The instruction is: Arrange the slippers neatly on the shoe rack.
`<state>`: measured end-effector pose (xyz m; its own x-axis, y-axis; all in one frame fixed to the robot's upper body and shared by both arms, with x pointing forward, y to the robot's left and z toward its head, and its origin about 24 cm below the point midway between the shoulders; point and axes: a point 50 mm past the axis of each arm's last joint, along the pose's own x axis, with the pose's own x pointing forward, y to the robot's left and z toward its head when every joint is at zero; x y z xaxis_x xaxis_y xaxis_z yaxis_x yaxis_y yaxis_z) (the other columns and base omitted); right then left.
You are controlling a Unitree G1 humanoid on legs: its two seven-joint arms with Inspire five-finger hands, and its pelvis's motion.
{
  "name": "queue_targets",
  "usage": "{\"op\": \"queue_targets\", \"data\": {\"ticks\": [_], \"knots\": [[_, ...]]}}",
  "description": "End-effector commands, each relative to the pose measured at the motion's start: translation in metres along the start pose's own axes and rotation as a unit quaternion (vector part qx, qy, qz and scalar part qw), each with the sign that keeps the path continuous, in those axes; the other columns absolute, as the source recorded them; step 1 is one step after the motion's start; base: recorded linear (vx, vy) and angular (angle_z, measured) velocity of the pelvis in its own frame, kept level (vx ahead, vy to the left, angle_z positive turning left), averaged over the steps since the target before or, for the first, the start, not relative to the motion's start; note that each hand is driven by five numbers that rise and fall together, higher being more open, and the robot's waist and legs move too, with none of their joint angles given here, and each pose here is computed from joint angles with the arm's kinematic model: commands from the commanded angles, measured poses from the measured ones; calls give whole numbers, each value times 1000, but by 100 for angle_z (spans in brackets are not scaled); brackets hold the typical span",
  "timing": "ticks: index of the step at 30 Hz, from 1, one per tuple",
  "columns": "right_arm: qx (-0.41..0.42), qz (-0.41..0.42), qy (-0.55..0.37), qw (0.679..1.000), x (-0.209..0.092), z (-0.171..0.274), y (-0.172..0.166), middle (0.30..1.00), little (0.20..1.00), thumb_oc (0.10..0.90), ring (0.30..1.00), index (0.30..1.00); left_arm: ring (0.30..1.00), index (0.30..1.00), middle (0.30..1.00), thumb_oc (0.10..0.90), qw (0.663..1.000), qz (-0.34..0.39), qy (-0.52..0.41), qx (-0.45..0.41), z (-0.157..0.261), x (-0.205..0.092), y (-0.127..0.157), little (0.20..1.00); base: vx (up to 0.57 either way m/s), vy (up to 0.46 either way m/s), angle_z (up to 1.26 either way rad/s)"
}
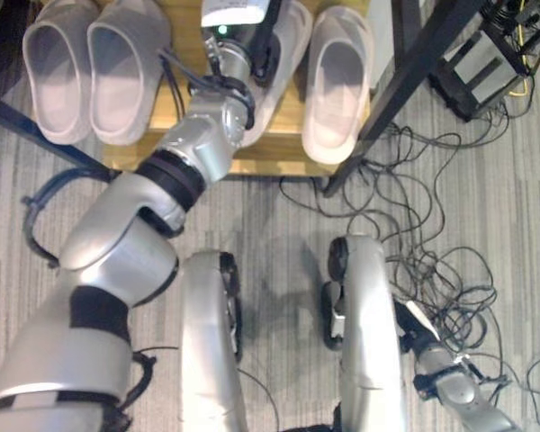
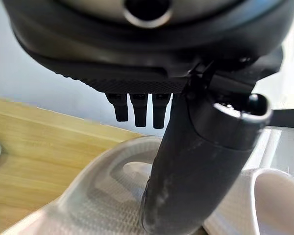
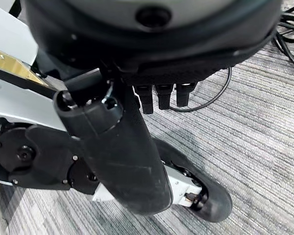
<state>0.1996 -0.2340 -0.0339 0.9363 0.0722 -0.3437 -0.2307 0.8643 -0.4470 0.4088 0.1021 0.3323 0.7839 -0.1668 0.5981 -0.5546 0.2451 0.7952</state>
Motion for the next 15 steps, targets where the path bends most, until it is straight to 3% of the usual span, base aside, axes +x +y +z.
{"op": "queue_targets", "data": {"ticks": [1, 15], "knots": [[8, -6, -51, 999, 2, 20, -4, 900, 900, 800, 900, 900, 900, 900, 900, 800, 991, 130, -36, -4, 19, 31, 92, 900, 26, -31, 3], [-2, 10, -40, 999, 8, 17, 8, 900, 900, 800, 900, 900, 900, 900, 900, 800, 991, 130, -35, -10, 2, 26, 98, 900, 11, -7, 2]]}}
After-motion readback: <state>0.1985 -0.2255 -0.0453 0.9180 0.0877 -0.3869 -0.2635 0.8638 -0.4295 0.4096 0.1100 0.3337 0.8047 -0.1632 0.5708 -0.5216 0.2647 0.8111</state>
